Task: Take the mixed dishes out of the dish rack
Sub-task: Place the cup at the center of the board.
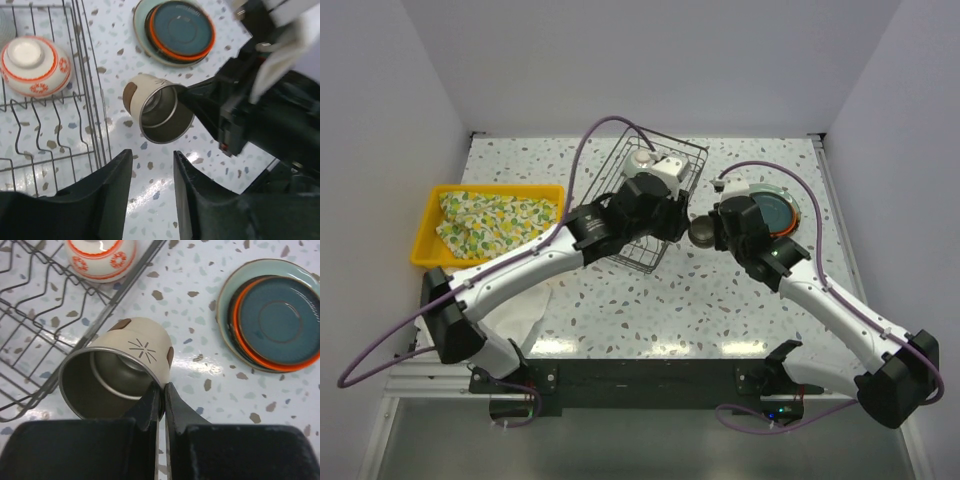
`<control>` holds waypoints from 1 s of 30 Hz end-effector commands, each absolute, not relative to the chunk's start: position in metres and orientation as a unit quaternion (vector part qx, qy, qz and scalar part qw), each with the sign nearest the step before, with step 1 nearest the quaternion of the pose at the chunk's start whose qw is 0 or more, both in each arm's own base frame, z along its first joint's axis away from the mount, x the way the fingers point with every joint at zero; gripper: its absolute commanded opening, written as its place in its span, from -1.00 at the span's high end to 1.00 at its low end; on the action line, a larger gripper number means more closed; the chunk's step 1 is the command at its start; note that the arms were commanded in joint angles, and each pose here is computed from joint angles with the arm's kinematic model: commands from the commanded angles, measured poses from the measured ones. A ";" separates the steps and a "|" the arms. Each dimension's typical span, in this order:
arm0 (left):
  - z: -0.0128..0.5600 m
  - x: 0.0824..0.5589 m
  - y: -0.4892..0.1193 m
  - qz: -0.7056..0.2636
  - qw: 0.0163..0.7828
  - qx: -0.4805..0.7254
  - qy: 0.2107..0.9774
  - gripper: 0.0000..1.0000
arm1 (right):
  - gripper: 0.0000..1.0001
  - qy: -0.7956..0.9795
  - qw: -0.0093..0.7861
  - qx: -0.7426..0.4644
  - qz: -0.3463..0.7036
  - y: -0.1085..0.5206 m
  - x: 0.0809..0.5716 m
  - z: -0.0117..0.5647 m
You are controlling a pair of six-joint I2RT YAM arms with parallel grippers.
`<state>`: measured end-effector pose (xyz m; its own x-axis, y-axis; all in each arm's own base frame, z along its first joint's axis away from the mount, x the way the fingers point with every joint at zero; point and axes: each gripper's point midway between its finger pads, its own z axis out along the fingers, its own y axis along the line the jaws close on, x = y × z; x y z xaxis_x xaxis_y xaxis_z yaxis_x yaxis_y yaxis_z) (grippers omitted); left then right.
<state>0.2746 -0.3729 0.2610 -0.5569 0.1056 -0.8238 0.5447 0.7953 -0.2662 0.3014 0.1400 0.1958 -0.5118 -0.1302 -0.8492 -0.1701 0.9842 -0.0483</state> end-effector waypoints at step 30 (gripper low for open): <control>0.265 0.235 -0.194 -0.182 0.643 0.123 0.734 -0.76 | 1.00 0.845 0.414 0.338 0.018 -0.077 0.402 0.205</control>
<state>0.2319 -0.2025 0.2650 -0.1809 -0.0443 -0.9825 0.4416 0.8889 -0.1214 0.3881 -0.0541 0.1881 -0.5612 0.4126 -0.7176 0.4723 0.8716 0.1318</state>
